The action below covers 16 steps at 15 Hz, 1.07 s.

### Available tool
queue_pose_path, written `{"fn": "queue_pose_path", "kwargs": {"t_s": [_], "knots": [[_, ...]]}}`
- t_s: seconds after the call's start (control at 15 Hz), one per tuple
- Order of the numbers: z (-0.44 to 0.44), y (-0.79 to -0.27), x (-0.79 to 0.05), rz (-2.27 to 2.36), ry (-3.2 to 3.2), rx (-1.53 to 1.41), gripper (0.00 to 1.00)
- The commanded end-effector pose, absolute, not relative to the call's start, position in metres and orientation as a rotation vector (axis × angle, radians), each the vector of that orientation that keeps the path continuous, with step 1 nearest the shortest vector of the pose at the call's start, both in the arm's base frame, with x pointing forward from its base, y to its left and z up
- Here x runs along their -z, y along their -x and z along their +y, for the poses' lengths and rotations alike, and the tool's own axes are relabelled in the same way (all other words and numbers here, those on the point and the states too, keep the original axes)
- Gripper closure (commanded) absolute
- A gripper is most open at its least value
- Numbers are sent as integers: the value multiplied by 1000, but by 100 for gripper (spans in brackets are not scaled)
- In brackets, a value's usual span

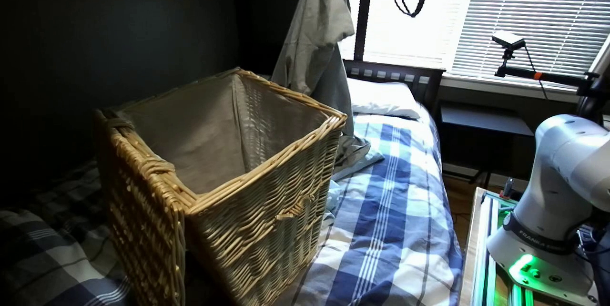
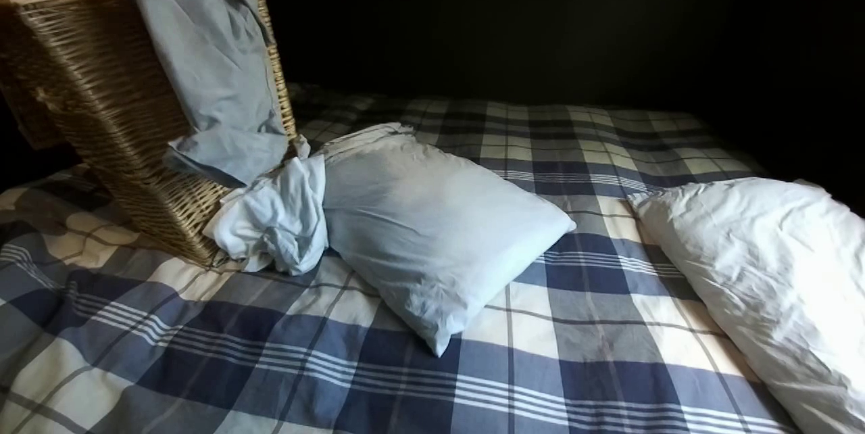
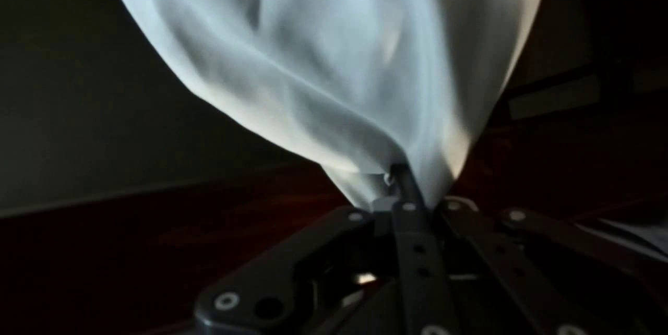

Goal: Pick up the gray pillow case and put it in the brown basket

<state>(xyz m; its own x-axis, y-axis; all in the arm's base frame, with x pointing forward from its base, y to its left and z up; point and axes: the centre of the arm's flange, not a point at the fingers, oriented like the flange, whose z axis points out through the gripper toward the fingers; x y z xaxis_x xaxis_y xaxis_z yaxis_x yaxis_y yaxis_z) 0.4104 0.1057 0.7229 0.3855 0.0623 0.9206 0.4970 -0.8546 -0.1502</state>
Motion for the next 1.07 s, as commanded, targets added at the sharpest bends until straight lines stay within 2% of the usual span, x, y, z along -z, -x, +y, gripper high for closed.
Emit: {"fn": "queue_pose_path", "kwargs": {"t_s": [0.0,0.4,0.73,1.0], "knots": [[141,-409,-769,-644,2104,1533,100],[236,-419,-793,-862,1827,1574,100],[306,-464,-718,-969,1797,1571,100],[318,-501,-656,-1039,1924,1565,100]]}}
